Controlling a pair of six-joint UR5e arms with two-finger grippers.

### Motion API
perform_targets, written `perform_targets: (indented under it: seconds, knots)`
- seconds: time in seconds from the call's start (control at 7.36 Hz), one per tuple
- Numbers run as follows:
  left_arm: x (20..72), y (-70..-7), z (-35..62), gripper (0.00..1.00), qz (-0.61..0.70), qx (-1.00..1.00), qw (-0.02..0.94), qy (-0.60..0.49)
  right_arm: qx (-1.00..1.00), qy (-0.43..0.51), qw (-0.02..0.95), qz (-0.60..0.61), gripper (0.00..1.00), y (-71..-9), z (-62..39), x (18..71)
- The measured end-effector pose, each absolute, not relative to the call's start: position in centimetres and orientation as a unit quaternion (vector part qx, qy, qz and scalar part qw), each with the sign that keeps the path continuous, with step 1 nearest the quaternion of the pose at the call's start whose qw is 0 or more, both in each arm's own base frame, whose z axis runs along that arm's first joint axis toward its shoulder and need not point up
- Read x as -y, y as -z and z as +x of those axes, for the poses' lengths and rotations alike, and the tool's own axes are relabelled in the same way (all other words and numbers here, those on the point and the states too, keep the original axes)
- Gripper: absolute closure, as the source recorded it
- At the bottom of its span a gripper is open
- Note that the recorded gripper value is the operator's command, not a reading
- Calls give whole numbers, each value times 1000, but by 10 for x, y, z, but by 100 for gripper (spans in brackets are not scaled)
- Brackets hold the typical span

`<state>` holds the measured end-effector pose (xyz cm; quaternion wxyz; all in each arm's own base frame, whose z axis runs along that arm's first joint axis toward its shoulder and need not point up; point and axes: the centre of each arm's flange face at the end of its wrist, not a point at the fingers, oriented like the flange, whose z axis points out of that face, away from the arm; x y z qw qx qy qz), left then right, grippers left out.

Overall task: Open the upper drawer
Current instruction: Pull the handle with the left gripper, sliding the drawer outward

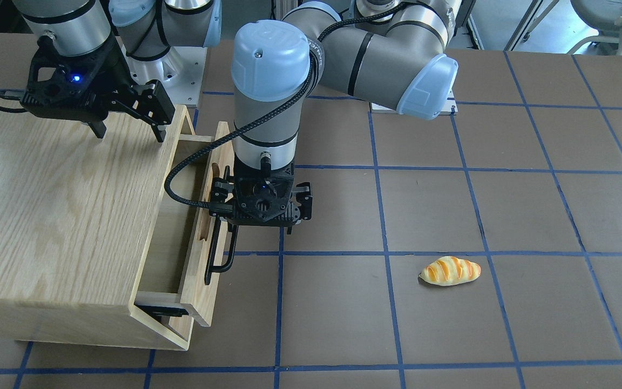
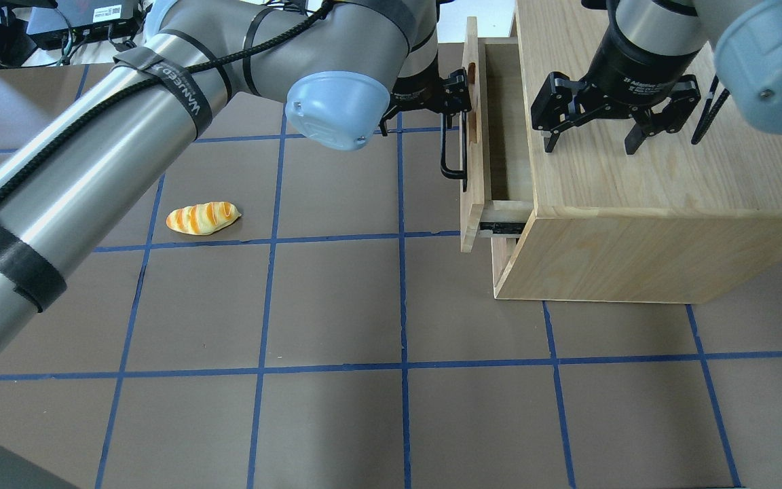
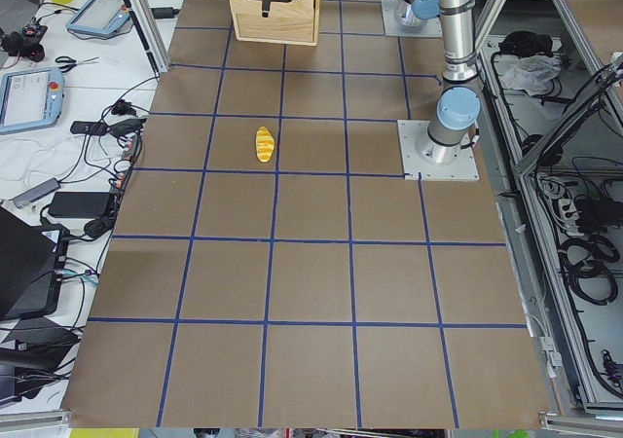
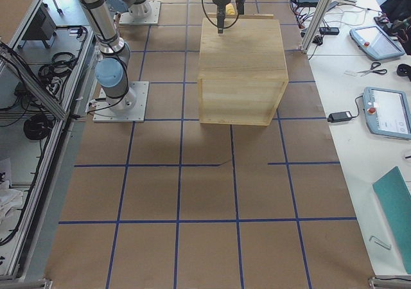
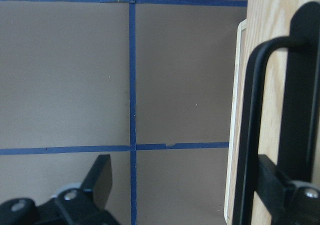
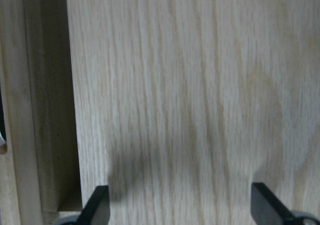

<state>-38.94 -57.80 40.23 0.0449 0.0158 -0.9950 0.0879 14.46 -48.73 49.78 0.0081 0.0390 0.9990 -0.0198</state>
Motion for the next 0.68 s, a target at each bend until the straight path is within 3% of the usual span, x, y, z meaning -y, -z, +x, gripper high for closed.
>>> perform_targets:
  seconds: [0.68]
  knots:
    - [592,-406,-356,0,26,996,26,-83,-999,20,8,39,0,-498,145,487]
